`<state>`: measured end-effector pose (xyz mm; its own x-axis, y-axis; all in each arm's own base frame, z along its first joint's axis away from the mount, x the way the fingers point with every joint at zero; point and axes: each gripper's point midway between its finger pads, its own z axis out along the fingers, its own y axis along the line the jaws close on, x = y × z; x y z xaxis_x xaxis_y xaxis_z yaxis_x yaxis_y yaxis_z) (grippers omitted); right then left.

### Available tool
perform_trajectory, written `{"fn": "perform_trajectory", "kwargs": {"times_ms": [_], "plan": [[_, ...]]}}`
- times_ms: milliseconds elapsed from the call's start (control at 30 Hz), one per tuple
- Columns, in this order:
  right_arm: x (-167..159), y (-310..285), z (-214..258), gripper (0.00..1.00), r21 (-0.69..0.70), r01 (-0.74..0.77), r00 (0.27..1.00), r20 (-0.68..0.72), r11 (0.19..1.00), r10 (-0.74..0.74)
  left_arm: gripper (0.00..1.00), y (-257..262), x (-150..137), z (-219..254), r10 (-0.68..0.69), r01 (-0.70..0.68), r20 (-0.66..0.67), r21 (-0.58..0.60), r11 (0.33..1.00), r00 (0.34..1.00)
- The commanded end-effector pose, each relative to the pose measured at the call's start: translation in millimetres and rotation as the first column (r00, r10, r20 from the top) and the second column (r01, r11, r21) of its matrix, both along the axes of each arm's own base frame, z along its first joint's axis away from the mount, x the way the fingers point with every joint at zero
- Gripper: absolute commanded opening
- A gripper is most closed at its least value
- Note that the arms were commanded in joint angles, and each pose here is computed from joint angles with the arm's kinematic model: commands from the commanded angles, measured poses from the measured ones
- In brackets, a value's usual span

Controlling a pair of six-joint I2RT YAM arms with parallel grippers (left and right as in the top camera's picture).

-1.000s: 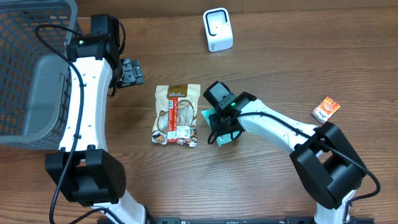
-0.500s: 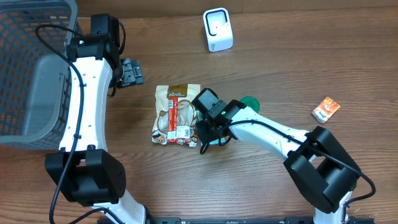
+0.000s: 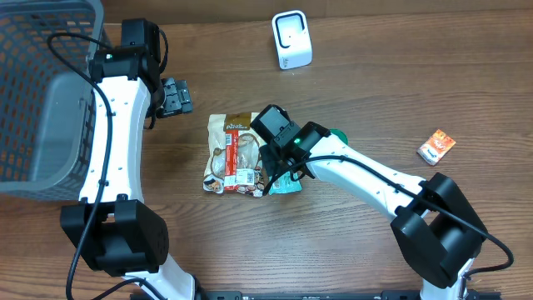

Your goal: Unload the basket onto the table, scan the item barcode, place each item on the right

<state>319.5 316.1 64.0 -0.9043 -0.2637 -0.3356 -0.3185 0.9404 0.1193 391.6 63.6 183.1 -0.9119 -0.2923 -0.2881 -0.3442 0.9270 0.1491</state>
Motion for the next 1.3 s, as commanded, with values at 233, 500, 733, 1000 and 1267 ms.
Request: {"fn": "perform_trajectory", "kwargs": {"times_ms": [233, 500, 733, 1000, 1267], "plan": [[22, -15, 43, 0.45, -0.002, 0.138, 0.981, 0.139, 0.990, -0.137, 1.00, 0, 3, 6, -0.004, 0.004, 0.017, 0.015, 1.000, 1.000], [53, -41, 100, 0.61, 0.033, 0.230, 0.947, 0.223, 0.973, -0.231, 1.00, 0, 3, 6, -0.004, 0.004, 0.017, 0.015, 1.000, 1.000], [66, -94, 87, 0.77, -0.018, 0.331, 0.935, 0.142, 0.944, -0.325, 1.00, 0, 3, 6, -0.004, 0.004, 0.017, 0.015, 1.000, 1.000], [58, -113, 66, 0.85, -0.028, 0.354, 0.935, 0.037, 0.935, -0.353, 0.99, 0, 3, 6, -0.004, 0.004, 0.017, 0.015, 1.000, 1.000], [51, -122, 47, 0.86, -0.081, 0.360, 0.933, 0.026, 0.929, -0.359, 1.00, 0, 3, 6, -0.004, 0.004, 0.017, 0.015, 1.000, 1.000]]}}
